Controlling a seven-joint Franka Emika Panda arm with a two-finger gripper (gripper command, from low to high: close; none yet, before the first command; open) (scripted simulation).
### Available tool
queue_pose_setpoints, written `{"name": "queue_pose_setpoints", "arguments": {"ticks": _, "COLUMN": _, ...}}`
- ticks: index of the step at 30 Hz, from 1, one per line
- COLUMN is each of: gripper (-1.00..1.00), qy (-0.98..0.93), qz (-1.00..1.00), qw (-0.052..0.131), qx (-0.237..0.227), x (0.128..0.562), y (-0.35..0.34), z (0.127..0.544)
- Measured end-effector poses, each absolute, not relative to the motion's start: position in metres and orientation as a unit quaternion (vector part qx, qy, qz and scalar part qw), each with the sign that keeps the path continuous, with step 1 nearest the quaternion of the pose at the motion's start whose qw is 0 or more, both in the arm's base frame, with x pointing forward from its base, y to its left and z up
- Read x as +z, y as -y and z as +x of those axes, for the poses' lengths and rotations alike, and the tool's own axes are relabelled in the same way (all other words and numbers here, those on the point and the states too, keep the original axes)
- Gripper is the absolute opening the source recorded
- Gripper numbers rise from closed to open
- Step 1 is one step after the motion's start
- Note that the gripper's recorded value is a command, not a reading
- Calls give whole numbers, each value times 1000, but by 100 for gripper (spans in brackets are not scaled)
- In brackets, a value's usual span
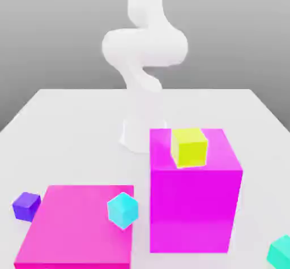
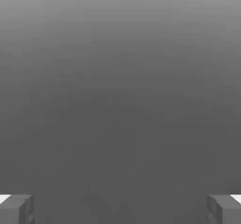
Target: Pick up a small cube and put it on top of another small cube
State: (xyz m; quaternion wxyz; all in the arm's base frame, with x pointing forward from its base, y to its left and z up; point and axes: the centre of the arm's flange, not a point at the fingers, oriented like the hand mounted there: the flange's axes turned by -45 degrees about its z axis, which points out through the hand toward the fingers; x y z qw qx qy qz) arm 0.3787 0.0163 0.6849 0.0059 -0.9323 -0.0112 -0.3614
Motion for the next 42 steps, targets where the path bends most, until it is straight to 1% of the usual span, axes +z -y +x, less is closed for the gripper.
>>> {"name": "queue_pose_setpoints", "arguments": {"ticks": 4, "gripper": 0, "qy": 42, "qz": -948, "qw": 10, "qx": -315, "x": 636, "y": -47, "z": 427}}
{"name": "queue_pose_setpoints", "arguments": {"ticks": 8, "gripper": 0, "qy": 74, "qz": -960, "qw": 13, "qx": -269, "x": 583, "y": -82, "z": 464}}
{"name": "queue_pose_setpoints", "arguments": {"ticks": 12, "gripper": 0, "qy": 106, "qz": -969, "qw": 14, "qx": -223, "x": 524, "y": -120, "z": 493}}
{"name": "queue_pose_setpoints", "arguments": {"ticks": 16, "gripper": 0, "qy": 139, "qz": -974, "qw": 13, "qx": -176, "x": 459, "y": -159, "z": 510}}
{"name": "queue_pose_setpoints", "arguments": {"ticks": 20, "gripper": 0, "qy": 179, "qz": -975, "qw": 13, "qx": -129, "x": 391, "y": -205, "z": 514}}
{"name": "queue_pose_setpoints", "arguments": {"ticks": 24, "gripper": 0, "qy": 206, "qz": -975, "qw": 9, "qx": -82, "x": 320, "y": -236, "z": 512}}
{"name": "queue_pose_setpoints", "arguments": {"ticks": 30, "gripper": 0, "qy": 252, "qz": -968, "qw": 1, "qx": -11, "x": 212, "y": -283, "z": 486}}
{"name": "queue_pose_setpoints", "arguments": {"ticks": 34, "gripper": 0, "qy": 259, "qz": -966, "qw": 0, "qx": -1, "x": 148, "y": -290, "z": 481}}
{"name": "queue_pose_setpoints", "arguments": {"ticks": 35, "gripper": -100, "qy": 259, "qz": -966, "qw": 0, "qx": 0, "x": 137, "y": -290, "z": 480}}
{"name": "queue_pose_setpoints", "arguments": {"ticks": 40, "gripper": -100, "qy": 259, "qz": -966, "qw": 1, "qx": 0, "x": 137, "y": -290, "z": 480}}
{"name": "queue_pose_setpoints", "arguments": {"ticks": 41, "gripper": -100, "qy": 259, "qz": -966, "qw": 0, "qx": 0, "x": 131, "y": -290, "z": 480}}
{"name": "queue_pose_setpoints", "arguments": {"ticks": 42, "gripper": -100, "qy": 259, "qz": -966, "qw": 0, "qx": 0, "x": 135, "y": -290, "z": 480}}
